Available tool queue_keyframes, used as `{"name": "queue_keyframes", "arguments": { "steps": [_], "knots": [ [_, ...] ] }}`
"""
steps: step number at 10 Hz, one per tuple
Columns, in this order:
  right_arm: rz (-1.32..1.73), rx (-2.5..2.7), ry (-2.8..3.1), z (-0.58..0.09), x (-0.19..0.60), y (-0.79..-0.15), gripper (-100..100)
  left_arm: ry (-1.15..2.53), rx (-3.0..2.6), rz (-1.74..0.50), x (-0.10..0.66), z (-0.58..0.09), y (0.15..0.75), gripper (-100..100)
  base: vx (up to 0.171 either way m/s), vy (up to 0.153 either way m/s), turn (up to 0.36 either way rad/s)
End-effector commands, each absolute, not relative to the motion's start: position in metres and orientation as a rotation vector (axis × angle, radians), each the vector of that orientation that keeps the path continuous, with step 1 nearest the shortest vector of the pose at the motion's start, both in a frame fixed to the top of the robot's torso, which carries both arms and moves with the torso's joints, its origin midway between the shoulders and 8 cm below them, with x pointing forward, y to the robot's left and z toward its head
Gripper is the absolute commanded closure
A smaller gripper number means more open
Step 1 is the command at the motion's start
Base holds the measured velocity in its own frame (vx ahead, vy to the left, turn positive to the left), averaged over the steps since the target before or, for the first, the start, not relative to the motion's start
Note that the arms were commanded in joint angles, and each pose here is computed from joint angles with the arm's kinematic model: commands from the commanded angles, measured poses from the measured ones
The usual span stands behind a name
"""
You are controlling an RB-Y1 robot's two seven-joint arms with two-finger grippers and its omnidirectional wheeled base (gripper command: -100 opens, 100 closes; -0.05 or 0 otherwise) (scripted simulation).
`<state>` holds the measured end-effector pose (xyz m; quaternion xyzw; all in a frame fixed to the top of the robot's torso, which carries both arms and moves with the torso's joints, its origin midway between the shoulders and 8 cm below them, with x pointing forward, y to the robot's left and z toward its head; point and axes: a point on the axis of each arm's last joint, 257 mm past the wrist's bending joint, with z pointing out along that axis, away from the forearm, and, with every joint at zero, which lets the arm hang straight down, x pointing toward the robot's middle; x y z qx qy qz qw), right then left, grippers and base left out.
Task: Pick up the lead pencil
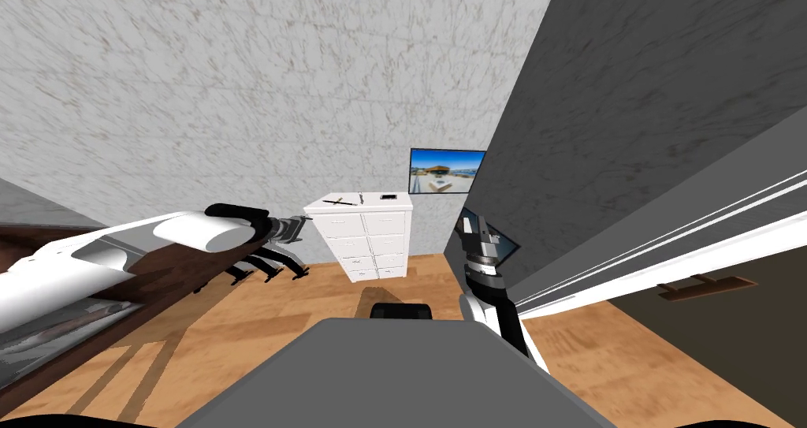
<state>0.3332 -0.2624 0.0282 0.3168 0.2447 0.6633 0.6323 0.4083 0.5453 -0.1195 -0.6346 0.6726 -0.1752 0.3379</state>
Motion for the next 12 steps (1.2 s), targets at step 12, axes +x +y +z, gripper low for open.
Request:
{"name": "queue_keyframes", "arguments": {
  "steps": [12],
  "knots": [
    [1.518, 0.725, 0.560, 0.028, 0.333, -0.262, 0, 1.796, -1.829, -0.106, 0.382, -0.056, 0.577, -100, 0.055, -0.046, -0.034]
  ]
}}
